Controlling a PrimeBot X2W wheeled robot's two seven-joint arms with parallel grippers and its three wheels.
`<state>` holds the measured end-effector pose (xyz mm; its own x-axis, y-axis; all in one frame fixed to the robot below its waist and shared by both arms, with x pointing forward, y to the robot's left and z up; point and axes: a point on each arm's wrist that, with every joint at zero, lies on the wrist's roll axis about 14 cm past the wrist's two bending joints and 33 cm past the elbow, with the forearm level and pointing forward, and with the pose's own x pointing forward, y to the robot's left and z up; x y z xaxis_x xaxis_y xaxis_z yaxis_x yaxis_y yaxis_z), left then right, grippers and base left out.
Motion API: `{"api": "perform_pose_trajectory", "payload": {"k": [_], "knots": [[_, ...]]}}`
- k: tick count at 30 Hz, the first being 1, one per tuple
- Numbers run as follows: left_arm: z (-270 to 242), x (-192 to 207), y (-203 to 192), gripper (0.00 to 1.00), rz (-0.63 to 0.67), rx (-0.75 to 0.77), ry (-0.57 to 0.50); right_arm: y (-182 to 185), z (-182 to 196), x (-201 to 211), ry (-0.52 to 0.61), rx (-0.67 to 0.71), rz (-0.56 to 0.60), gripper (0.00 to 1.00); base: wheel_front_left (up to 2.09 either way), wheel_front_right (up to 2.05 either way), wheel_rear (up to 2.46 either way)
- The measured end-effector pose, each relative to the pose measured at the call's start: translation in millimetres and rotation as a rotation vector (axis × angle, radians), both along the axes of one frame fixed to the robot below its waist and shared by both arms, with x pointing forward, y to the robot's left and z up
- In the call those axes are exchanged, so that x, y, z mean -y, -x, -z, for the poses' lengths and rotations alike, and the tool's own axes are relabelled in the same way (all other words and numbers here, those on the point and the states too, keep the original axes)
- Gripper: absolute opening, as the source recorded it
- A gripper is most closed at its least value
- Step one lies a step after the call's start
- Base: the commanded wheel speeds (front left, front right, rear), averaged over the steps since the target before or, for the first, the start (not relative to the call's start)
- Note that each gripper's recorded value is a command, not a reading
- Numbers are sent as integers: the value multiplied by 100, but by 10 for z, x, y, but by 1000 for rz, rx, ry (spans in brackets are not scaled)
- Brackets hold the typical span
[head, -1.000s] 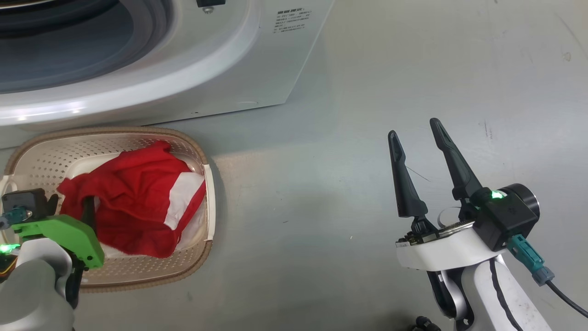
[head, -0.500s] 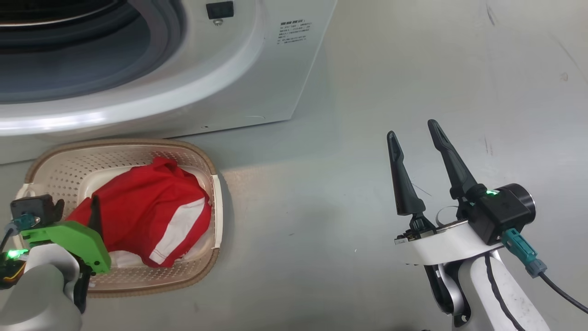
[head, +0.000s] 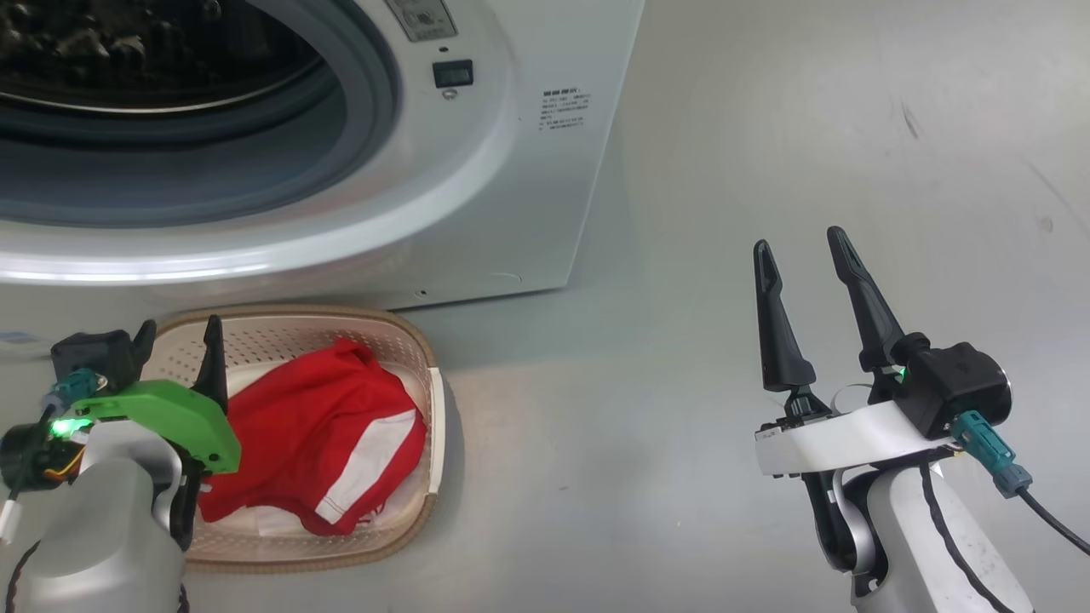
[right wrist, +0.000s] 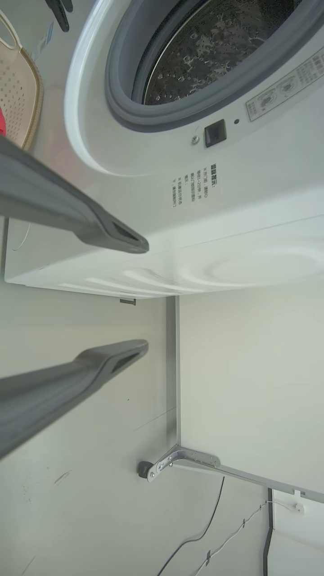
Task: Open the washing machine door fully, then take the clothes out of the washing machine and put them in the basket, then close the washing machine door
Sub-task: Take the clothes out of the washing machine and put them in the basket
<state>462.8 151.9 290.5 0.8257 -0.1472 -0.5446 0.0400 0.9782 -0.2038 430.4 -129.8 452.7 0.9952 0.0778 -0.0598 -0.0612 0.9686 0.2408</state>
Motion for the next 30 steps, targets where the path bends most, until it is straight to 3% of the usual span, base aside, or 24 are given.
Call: {"api": "perform_pose_trajectory", "payload": {"k": [12, 30], "knots": [[-1303, 125, -357, 100, -9, 373, 76, 144, -373, -54, -33, 87, -17, 100, 0, 0, 0], [-1934, 46, 314, 100, -61, 549, 130, 520, -650, -39, -63, 148, -20, 100, 0, 0, 0]]}}
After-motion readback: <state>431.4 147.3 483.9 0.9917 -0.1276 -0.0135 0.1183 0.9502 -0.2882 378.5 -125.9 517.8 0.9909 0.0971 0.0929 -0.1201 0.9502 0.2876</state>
